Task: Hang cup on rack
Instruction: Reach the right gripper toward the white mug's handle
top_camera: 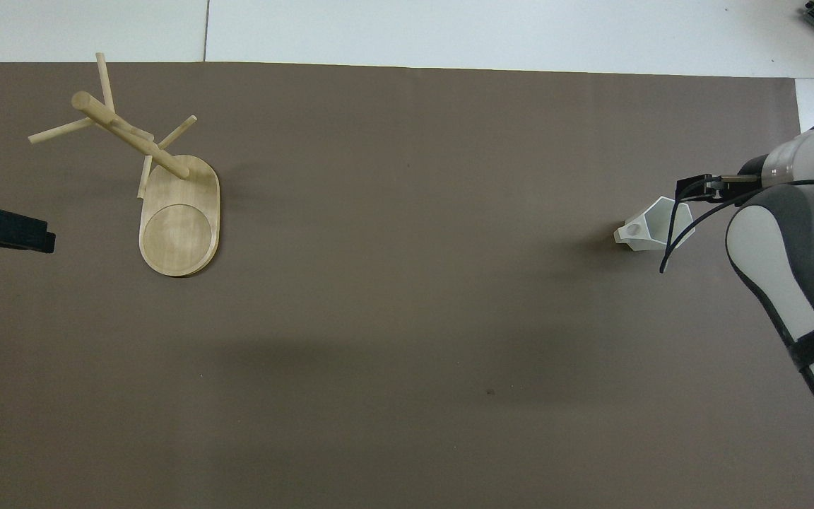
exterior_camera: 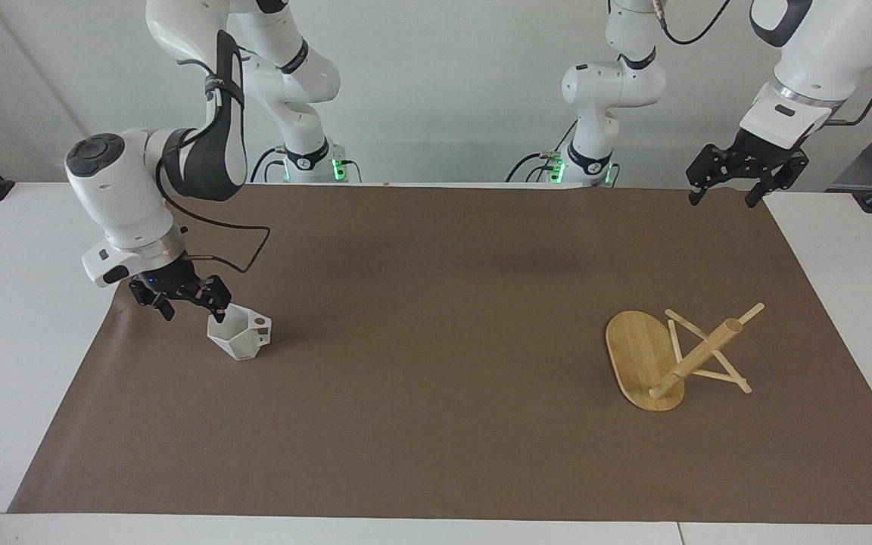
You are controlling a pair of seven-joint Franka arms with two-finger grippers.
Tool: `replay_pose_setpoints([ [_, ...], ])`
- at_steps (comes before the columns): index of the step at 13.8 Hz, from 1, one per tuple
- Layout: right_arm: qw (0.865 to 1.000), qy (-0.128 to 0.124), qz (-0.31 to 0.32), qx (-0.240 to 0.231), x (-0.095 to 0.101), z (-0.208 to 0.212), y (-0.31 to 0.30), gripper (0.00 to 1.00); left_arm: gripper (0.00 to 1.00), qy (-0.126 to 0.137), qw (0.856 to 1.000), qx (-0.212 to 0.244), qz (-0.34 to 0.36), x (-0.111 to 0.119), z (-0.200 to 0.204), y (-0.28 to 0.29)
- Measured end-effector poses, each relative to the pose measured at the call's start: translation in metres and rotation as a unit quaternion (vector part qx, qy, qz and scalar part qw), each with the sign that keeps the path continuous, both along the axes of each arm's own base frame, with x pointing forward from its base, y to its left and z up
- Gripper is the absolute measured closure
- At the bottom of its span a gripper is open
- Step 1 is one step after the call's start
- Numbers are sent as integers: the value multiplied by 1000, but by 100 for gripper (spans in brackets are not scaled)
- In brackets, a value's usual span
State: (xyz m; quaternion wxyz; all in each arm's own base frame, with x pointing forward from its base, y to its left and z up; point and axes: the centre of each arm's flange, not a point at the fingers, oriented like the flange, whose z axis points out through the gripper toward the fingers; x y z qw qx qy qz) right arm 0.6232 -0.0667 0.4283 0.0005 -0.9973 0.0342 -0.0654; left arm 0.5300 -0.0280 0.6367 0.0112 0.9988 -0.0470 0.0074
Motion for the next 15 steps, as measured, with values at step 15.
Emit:
replay_pose_setpoints([
  [15,1000,11,4,-6,-14,-56,-5,1,0,0,1000,0,0,0,0,0],
])
